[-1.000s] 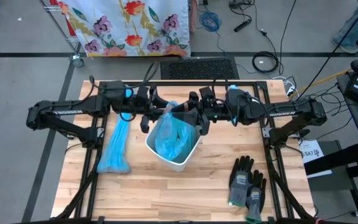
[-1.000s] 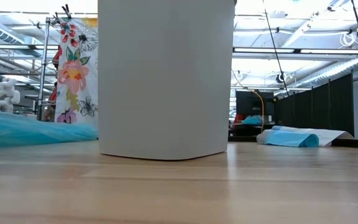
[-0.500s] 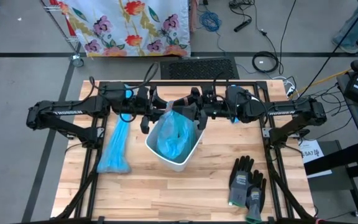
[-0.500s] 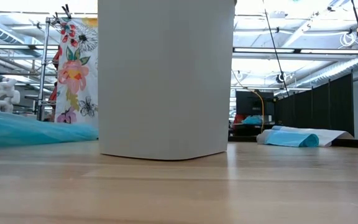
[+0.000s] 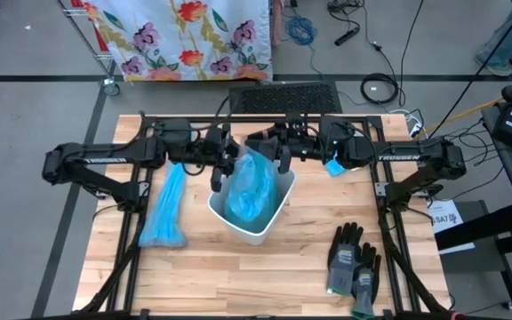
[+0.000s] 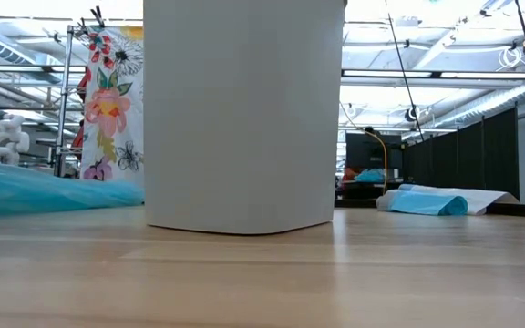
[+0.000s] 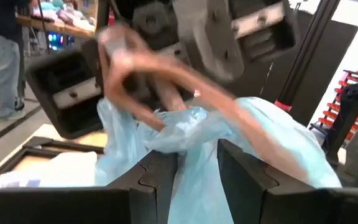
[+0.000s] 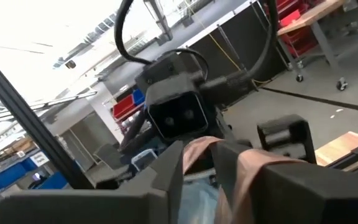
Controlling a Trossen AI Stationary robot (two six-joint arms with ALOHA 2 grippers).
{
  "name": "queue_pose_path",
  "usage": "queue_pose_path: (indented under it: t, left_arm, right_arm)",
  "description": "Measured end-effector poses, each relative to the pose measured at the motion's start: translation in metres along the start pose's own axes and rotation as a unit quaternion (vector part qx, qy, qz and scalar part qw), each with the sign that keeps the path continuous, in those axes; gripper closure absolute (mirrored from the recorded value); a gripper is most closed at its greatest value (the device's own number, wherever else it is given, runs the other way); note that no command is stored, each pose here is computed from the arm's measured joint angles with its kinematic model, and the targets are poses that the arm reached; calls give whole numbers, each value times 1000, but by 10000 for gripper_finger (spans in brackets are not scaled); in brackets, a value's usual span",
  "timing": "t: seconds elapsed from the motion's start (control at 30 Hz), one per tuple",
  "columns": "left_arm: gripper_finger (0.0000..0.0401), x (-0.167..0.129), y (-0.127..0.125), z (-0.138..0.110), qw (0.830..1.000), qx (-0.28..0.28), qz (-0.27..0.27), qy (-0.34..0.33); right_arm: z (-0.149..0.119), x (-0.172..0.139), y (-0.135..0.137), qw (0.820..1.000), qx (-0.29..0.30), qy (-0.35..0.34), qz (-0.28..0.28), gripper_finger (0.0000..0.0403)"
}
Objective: Place trash/remove bag and relplace
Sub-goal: Remove the blue trash bag from the white trash bin
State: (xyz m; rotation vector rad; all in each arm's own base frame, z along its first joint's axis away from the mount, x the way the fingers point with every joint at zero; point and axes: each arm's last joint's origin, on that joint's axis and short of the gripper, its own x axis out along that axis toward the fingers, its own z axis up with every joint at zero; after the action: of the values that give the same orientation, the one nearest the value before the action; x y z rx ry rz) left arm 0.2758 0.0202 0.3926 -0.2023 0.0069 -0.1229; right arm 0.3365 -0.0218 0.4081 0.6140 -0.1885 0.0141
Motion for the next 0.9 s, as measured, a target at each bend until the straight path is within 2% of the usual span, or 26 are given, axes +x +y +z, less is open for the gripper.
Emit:
queue_pose_path:
  t: [0.2,0.9]
  left_arm:
    - [279,2,1,-1,1000,4,0,-3]
    - [279,4,2,-3,1000,0,0,3]
  right_arm:
    - [0,0,0,999,-40,-1,-1,394]
    - [-1,0,0,999,-45,7,2,403]
